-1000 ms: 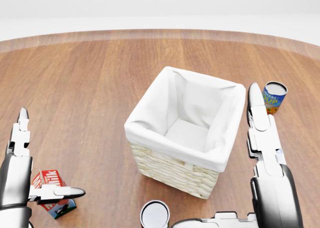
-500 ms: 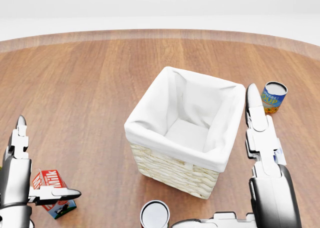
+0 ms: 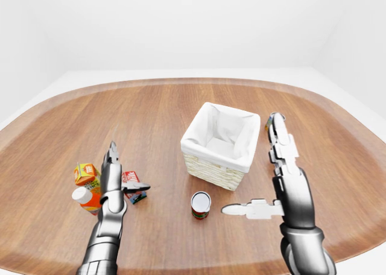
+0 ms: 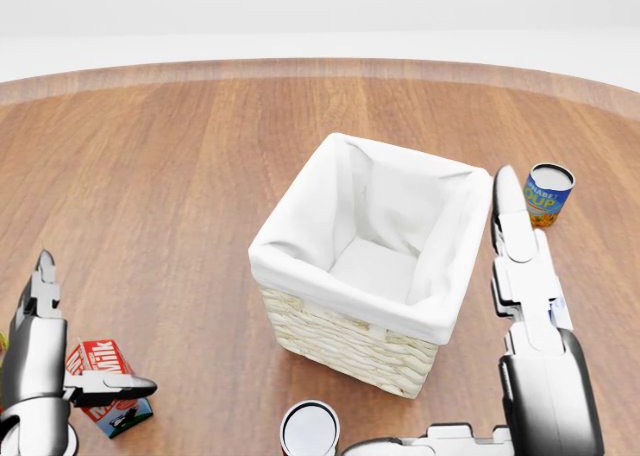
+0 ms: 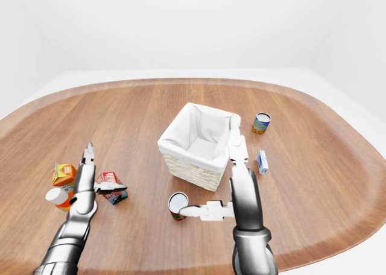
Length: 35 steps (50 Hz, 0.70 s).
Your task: Pick the milk and place it in the basket.
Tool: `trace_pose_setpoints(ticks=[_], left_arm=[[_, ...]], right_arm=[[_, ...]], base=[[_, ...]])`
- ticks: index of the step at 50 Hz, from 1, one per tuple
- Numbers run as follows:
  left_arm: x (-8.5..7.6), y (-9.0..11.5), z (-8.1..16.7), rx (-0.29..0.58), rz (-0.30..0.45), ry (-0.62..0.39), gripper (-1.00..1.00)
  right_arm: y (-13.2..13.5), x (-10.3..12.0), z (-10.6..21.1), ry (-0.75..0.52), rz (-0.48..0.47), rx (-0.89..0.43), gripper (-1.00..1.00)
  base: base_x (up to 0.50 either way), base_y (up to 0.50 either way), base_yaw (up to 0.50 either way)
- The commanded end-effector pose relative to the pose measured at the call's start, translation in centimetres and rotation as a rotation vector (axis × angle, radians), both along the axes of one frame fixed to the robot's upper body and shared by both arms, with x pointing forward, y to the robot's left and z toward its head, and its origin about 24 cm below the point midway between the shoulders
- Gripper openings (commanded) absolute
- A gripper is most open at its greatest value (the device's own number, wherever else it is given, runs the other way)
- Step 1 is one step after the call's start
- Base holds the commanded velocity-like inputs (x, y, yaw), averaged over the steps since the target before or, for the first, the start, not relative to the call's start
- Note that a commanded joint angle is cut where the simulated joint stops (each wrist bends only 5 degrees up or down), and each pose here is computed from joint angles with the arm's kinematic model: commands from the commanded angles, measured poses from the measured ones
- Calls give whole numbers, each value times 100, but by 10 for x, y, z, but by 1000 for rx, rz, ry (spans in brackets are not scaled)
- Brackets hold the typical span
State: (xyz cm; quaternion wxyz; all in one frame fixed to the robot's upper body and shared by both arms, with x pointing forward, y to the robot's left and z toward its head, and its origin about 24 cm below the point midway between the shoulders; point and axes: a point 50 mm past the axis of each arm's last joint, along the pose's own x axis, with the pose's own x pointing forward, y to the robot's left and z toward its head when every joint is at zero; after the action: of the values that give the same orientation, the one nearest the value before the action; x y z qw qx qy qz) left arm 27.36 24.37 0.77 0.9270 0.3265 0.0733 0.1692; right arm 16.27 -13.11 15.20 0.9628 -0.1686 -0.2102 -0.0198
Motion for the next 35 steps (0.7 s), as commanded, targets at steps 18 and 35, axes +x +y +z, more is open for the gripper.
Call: trace_pose_setpoints(ticks=[18,35], left_arm=[[2,9,-57,-152,35,351,-100],[-1,4,-61,-112,1,371,-100]], right_arm=[[-3,0,2,-9,-13,11,100],[-5,0,3,-12,-20,18,100]], base=[[0,0,0],[0,0,0]])
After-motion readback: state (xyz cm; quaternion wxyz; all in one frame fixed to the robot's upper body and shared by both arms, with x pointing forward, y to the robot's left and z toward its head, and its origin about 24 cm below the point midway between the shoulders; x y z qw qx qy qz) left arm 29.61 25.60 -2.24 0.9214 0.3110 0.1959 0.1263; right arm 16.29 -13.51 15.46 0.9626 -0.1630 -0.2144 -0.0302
